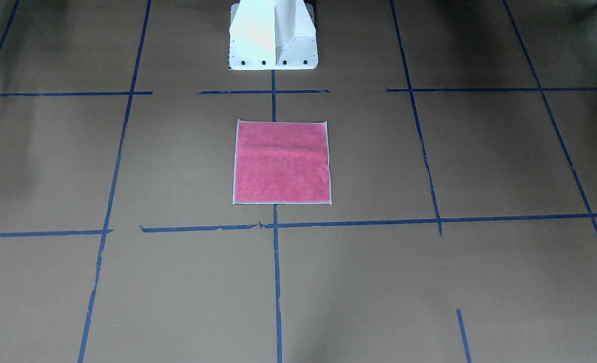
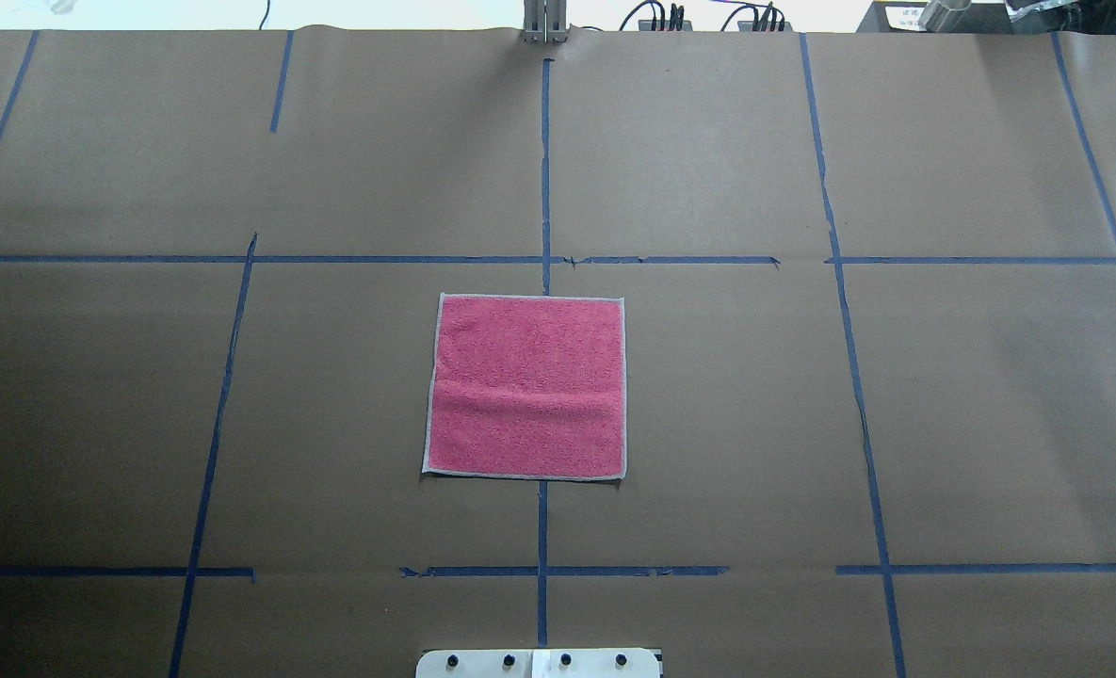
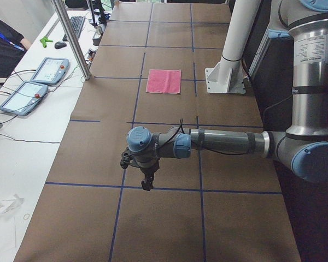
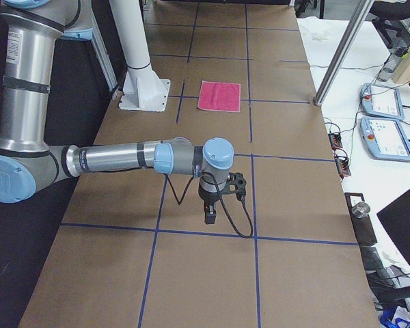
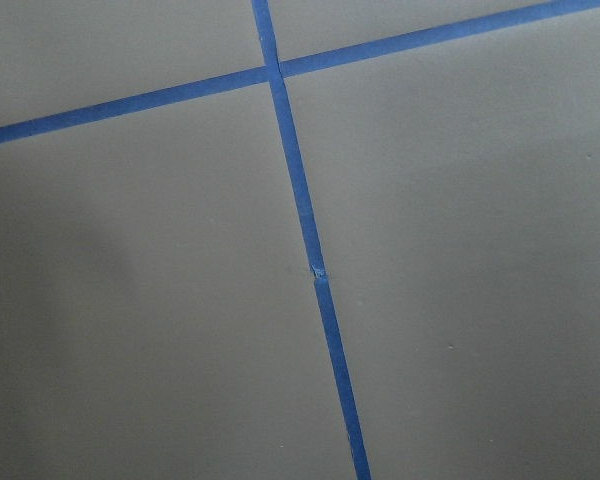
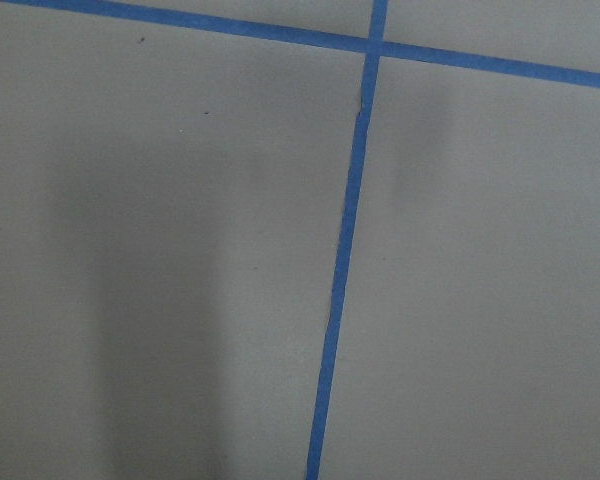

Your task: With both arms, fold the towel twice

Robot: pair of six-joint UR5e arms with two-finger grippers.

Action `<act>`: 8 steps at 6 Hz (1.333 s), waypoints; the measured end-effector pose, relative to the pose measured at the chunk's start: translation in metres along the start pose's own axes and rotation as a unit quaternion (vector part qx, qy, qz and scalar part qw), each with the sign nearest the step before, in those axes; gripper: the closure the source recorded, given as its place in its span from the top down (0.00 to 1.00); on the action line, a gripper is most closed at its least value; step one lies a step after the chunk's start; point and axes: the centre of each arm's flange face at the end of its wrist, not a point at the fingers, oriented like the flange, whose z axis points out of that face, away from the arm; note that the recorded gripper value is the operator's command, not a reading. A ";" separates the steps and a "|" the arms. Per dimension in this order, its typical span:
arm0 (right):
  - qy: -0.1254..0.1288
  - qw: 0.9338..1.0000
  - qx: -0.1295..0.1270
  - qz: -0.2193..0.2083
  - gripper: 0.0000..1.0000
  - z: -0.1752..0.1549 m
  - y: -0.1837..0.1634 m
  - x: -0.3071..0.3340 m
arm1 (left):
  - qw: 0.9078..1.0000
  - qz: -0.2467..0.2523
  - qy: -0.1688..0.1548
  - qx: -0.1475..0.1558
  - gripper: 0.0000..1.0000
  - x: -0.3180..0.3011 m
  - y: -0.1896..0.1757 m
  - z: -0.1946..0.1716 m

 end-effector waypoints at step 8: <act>-0.042 0.997 0.056 0.037 1.00 -0.053 -0.031 -0.124 | 0.993 0.089 0.013 0.082 1.00 0.164 -0.106 -0.057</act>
